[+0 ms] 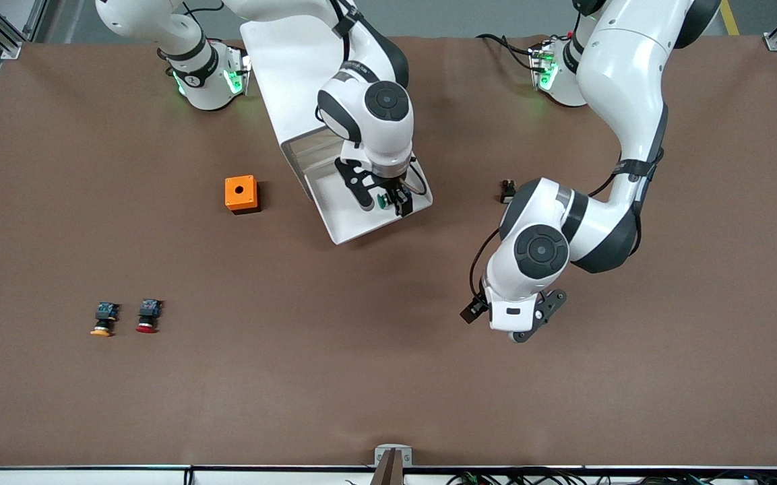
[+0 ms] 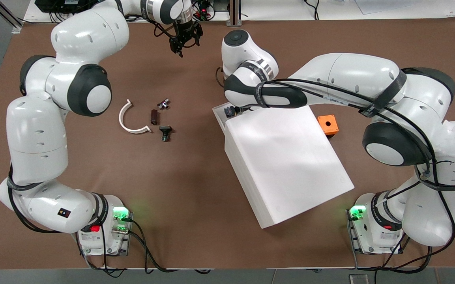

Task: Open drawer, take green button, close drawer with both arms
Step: 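Lower the right gripper and grasp the green push button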

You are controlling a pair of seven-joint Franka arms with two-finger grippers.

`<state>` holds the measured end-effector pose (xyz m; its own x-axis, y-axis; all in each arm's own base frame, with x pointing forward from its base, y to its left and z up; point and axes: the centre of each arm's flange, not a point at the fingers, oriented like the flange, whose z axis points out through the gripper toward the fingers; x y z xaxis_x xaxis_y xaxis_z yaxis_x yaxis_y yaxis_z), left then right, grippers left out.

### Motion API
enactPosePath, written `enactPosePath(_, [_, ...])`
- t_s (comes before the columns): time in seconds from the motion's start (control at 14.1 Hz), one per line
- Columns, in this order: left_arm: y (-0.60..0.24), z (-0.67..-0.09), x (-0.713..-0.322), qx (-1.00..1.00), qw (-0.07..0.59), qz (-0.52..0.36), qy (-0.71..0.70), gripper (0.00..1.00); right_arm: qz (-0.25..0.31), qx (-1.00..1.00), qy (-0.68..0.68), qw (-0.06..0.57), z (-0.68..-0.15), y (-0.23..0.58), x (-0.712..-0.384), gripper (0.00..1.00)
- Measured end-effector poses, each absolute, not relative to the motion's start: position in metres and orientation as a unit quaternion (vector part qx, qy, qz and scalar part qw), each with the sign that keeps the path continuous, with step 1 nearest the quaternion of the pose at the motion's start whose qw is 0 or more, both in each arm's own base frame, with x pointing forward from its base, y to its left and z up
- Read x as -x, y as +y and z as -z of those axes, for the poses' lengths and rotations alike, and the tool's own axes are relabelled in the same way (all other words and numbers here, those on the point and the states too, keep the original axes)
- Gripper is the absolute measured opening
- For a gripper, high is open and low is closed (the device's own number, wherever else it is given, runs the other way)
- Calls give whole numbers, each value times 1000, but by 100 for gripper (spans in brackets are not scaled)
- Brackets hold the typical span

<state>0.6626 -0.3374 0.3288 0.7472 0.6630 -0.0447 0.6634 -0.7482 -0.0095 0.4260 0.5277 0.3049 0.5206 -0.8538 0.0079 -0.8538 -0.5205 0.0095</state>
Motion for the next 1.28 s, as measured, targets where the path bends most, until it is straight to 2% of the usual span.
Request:
enactPosePath(0.64, [-337, -329, -663, -935, 3, 23, 355, 100, -2, -863, -505, 13, -284, 542, -421, 96])
enactPosePath(1.28, [-339, -329, -662, -935, 4, 23, 354, 100, -2, -863, -505, 15, -281, 548, -413, 88])
